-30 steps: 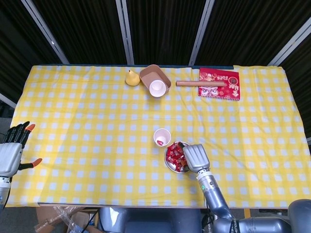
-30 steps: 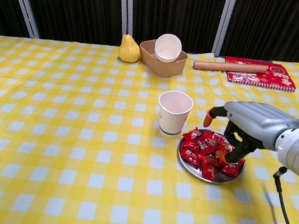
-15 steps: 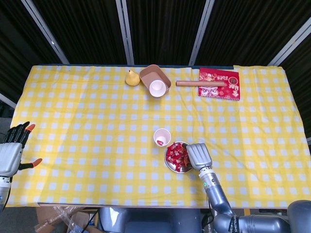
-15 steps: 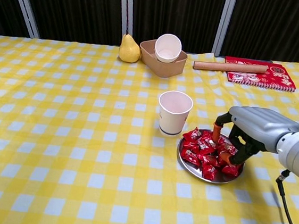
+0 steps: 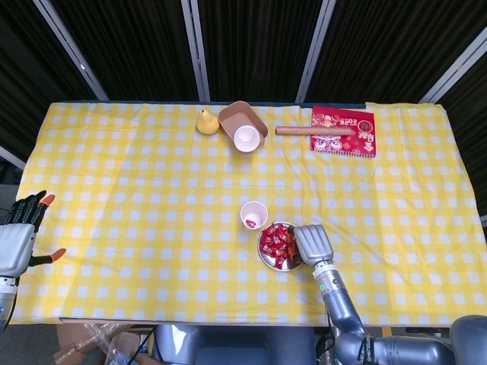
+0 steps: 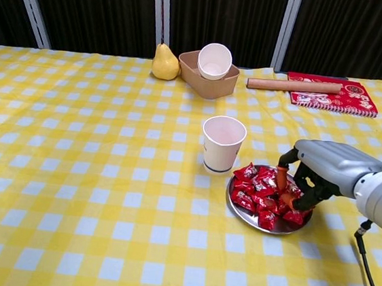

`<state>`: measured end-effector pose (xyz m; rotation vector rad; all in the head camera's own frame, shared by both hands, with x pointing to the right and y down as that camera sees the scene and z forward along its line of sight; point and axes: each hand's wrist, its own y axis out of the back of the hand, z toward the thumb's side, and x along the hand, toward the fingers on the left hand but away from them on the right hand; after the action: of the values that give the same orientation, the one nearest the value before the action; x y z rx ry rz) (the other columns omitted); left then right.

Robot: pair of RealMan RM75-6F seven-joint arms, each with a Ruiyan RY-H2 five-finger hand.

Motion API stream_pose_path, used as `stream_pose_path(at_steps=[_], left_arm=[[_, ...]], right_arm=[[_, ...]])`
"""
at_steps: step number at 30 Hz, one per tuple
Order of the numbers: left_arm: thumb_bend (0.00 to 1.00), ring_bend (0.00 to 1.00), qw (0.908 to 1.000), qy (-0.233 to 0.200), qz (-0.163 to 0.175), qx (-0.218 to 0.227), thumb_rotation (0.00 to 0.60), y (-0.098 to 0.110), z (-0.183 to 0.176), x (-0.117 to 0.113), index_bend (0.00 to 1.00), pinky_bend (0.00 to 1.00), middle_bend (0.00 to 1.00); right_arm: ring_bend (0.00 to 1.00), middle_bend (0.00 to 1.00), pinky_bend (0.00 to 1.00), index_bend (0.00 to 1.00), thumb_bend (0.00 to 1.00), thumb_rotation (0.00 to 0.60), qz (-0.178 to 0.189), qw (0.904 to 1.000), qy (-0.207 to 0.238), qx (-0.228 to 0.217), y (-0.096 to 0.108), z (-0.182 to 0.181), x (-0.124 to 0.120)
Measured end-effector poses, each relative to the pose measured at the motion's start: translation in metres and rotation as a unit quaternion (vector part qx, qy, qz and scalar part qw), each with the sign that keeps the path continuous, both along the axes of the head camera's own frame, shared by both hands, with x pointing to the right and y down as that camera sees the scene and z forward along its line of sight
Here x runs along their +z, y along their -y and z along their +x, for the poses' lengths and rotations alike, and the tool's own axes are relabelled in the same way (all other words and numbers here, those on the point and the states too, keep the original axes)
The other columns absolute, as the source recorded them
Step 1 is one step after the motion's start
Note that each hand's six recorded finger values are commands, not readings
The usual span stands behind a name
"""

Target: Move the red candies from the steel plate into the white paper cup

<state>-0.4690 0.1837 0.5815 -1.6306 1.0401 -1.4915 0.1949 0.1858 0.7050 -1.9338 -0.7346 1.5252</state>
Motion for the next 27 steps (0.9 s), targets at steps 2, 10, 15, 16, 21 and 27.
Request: stream_pose_path(at_steps=[2, 10, 15, 16, 21, 27], left_arm=[[0.0, 0.0, 1.0, 0.0, 0.0, 0.0, 0.6, 0.0, 0.0, 0.0, 0.0, 0.0, 0.0], [0.0, 0.0, 1.0, -0.001, 0.0, -0.001, 0.6, 0.0, 0.0, 0.0, 0.0, 0.0, 0.0], [0.0, 0.0, 1.0, -0.002, 0.0, -0.001, 0.6, 0.0, 0.0, 0.0, 0.0, 0.0, 0.0], [0.0, 0.0, 1.0, -0.002, 0.0, -0.001, 0.6, 0.0, 0.0, 0.0, 0.0, 0.0, 0.0], [0.0, 0.0, 1.0, -0.001, -0.001, 0.0, 0.6, 0.0, 0.0, 0.0, 0.0, 0.0, 0.0], [0.0, 0.0, 1.0, -0.001, -0.001, 0.001, 0.6, 0.0, 0.0, 0.0, 0.0, 0.0, 0.0]], right_arm=[[0.92, 0.85, 0.95, 0.6, 0.56, 0.6, -0.001, 1.0, 0.001, 0.0, -0.001, 0.0, 0.0], [0.92, 0.85, 0.95, 0.62, 0.59, 0.6, -0.002, 1.0, 0.004, 0.002, -0.002, -0.001, 0.0], [0.92, 0.85, 0.95, 0.63, 0.59, 0.6, 0.0, 0.9999, 0.011, 0.003, -0.001, -0.002, -0.005], [0.92, 0.85, 0.95, 0.63, 0.59, 0.6, 0.001, 0.9999, 0.013, 0.003, -0.001, -0.003, -0.007], [0.92, 0.85, 0.95, 0.63, 0.59, 0.6, 0.019, 0.9993, 0.032, 0.003, 0.007, -0.009, -0.022], [0.92, 0.86, 0.95, 0.64, 0.59, 0.6, 0.061, 0.9958, 0.069, 0.003, 0.029, -0.022, -0.054]])
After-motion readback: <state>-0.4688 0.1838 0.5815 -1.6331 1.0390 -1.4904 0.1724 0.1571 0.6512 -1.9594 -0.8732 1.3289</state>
